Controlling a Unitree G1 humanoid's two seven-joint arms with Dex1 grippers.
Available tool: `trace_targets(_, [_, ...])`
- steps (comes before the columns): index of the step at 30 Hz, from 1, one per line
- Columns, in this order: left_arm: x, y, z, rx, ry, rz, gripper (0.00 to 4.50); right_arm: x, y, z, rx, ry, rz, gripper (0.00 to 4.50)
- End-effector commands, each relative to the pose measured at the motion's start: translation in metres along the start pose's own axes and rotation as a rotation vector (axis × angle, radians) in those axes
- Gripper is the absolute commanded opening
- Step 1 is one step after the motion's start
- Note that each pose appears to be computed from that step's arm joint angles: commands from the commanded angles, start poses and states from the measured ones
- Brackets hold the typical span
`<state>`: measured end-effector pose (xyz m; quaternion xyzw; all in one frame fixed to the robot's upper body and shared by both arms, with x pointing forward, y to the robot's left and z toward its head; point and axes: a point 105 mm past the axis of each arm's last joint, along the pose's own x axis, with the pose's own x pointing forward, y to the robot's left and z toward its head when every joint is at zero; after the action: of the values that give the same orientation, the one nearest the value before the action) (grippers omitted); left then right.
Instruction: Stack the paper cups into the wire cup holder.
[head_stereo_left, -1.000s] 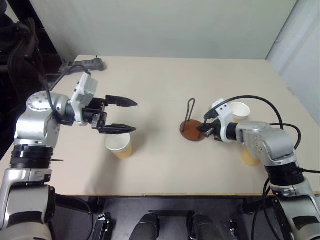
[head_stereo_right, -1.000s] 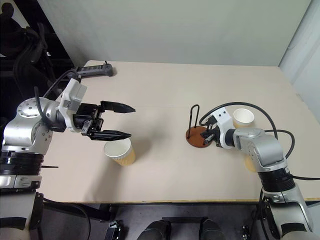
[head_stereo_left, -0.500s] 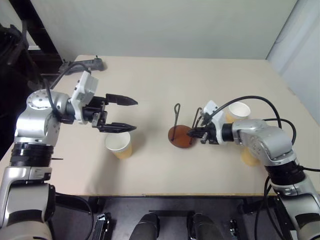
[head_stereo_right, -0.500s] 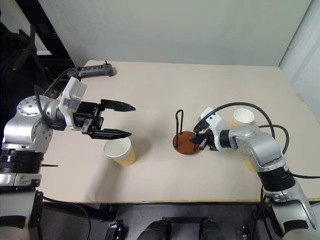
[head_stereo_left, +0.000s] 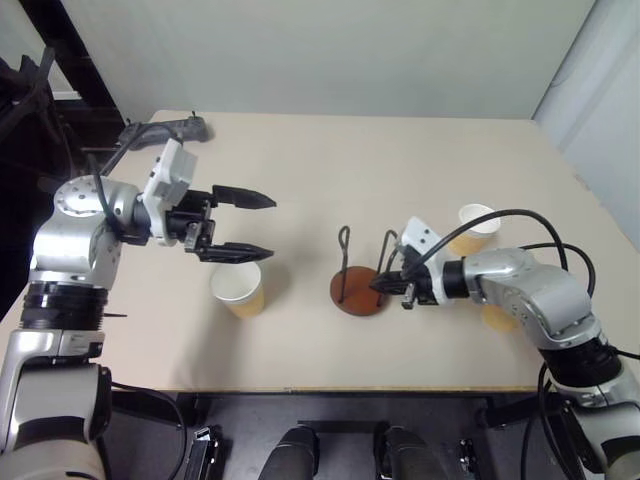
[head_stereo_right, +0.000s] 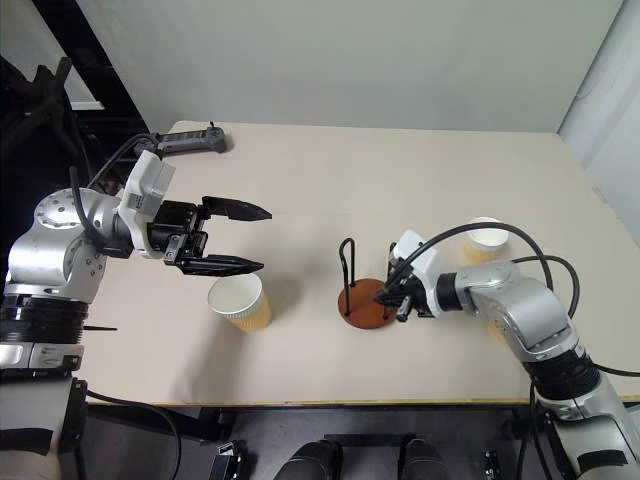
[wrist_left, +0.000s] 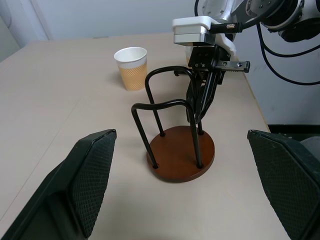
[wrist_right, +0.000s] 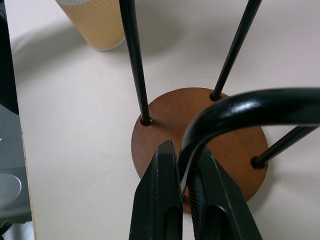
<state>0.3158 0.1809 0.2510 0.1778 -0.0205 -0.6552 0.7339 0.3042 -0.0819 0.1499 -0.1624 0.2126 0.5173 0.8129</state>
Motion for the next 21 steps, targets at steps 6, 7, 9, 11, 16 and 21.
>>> trace_targets(6, [-0.0023, -0.0022, 0.0145, 0.06, -0.009, -0.035, 4.5, -0.0019, 0.0087, 0.0079, -0.067, -0.028, 0.038, 0.03])
trace_targets(7, [-0.0024, -0.0022, 0.0145, 0.06, -0.009, -0.035, 4.5, -0.0015, 0.0093, 0.0077, -0.066, -0.028, 0.043, 0.03])
trace_targets(9, [-0.0028, -0.0022, 0.0141, 0.061, -0.008, -0.033, 4.5, -0.001, 0.0118, 0.007, -0.072, -0.026, 0.059, 0.03])
trace_targets(11, [-0.0035, -0.0019, 0.0133, 0.061, -0.008, -0.03, 4.5, -0.0009, 0.0134, 0.0064, -0.076, -0.023, 0.068, 0.03])
trace_targets(16, [-0.0049, -0.0011, 0.0112, 0.06, -0.007, -0.024, 4.5, -0.0012, 0.0145, 0.0057, -0.076, -0.022, 0.076, 1.42])
trace_targets(21, [-0.0027, -0.0013, 0.0121, 0.064, -0.01, -0.03, 4.5, -0.0013, 0.0146, 0.0058, -0.074, -0.025, 0.074, 3.16])
